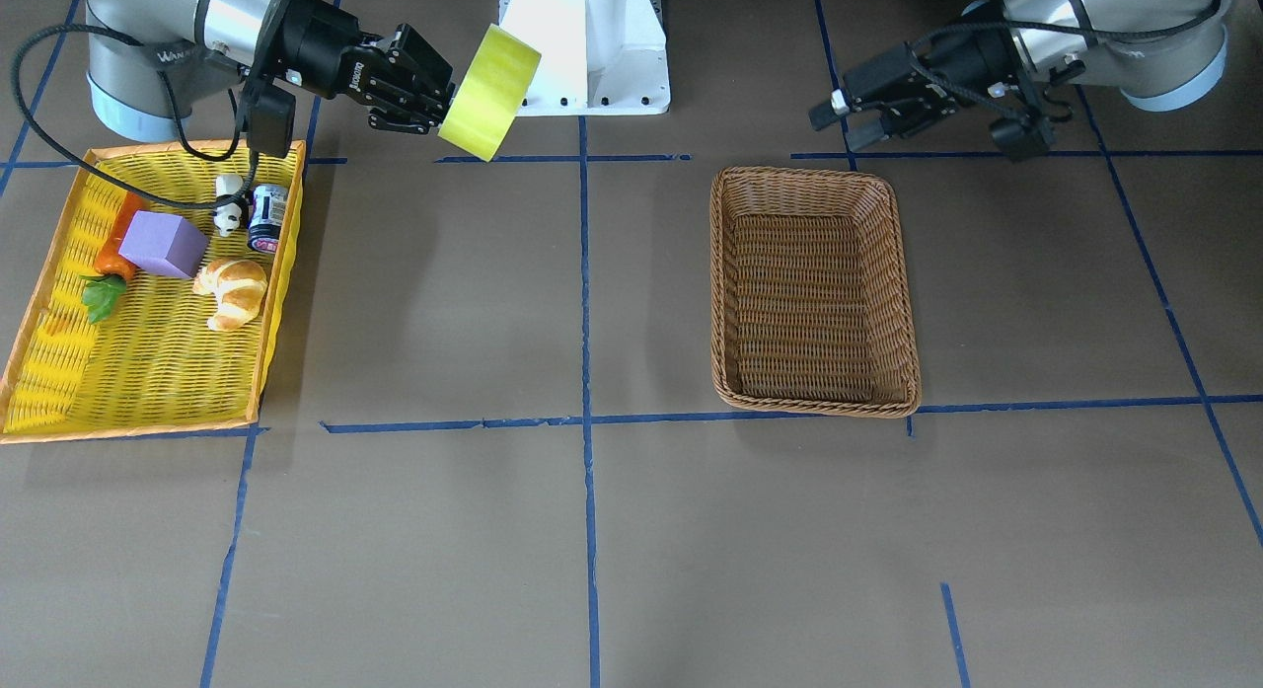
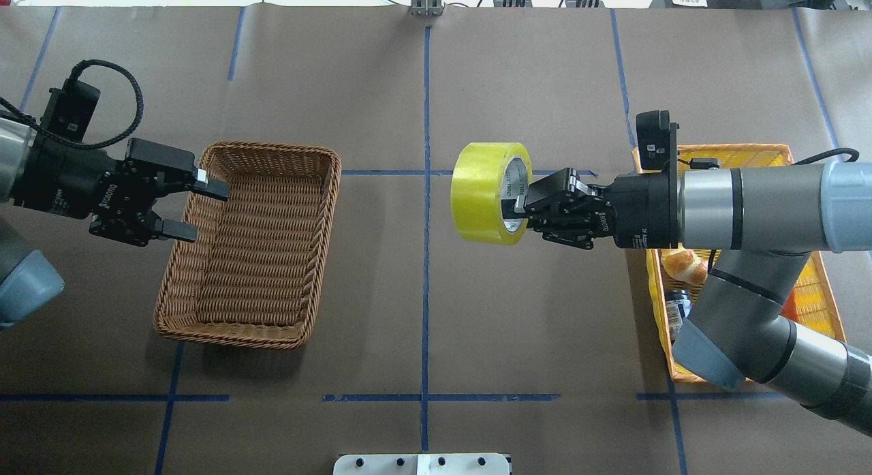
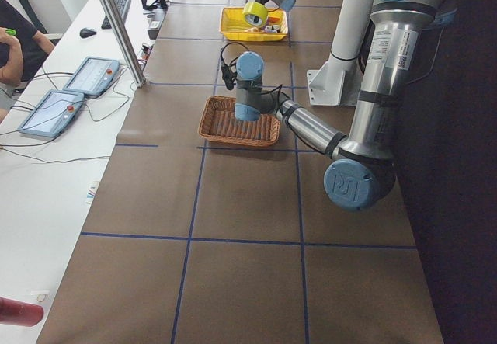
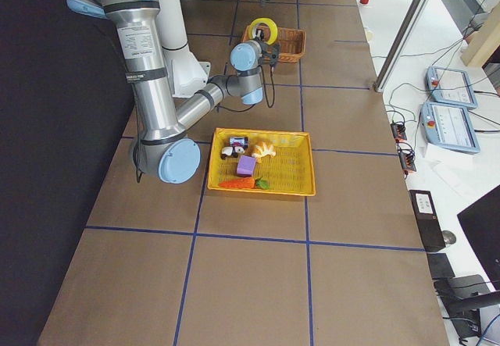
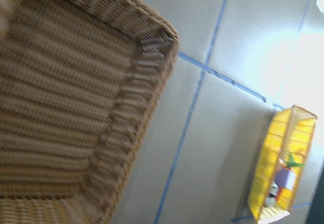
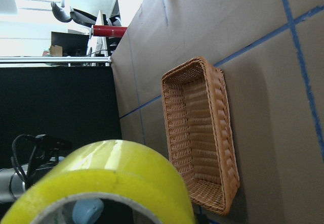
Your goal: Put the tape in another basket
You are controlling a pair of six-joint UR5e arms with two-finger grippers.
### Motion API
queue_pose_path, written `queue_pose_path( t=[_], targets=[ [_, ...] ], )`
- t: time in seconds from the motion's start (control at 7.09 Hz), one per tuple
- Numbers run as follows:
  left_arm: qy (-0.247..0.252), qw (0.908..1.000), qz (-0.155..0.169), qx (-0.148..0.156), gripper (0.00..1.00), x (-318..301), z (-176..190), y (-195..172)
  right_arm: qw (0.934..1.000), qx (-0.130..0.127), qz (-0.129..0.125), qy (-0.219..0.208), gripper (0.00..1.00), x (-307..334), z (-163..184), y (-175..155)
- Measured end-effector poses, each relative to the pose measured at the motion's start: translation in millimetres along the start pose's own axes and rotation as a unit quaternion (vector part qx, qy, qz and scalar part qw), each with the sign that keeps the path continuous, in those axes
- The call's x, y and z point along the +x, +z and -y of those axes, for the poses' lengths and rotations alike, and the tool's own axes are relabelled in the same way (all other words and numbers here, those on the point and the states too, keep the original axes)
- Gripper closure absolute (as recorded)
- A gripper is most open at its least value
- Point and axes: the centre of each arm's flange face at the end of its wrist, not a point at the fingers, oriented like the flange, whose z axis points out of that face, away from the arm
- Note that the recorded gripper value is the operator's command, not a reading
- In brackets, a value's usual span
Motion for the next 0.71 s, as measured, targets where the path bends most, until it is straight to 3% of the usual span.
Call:
queue_pose_path(
  t=[0.14, 0.42, 0.71],
  targets=[
    [-0.013, 0.9988, -0.046, -0.009, 0.0, 14.2, -16.7, 17.2, 0.9996, -0.017, 0.02, 0.009, 0.99, 5.7, -8.9, 3.3],
    [-0.047, 0.9875, -0.147, -0.036, 0.0, 22.0, -56.9, 51.8, 0.9981, -0.044, 0.039, 0.019, 0.99, 6.3, -27.1, 10.8],
    [-0.099, 0.9707, -0.209, -0.064, 0.0, 41.2, -78.2, 67.2, 0.9944, -0.078, 0.066, 0.027, 0.99, 8.3, -50.9, 16.6]
  ],
)
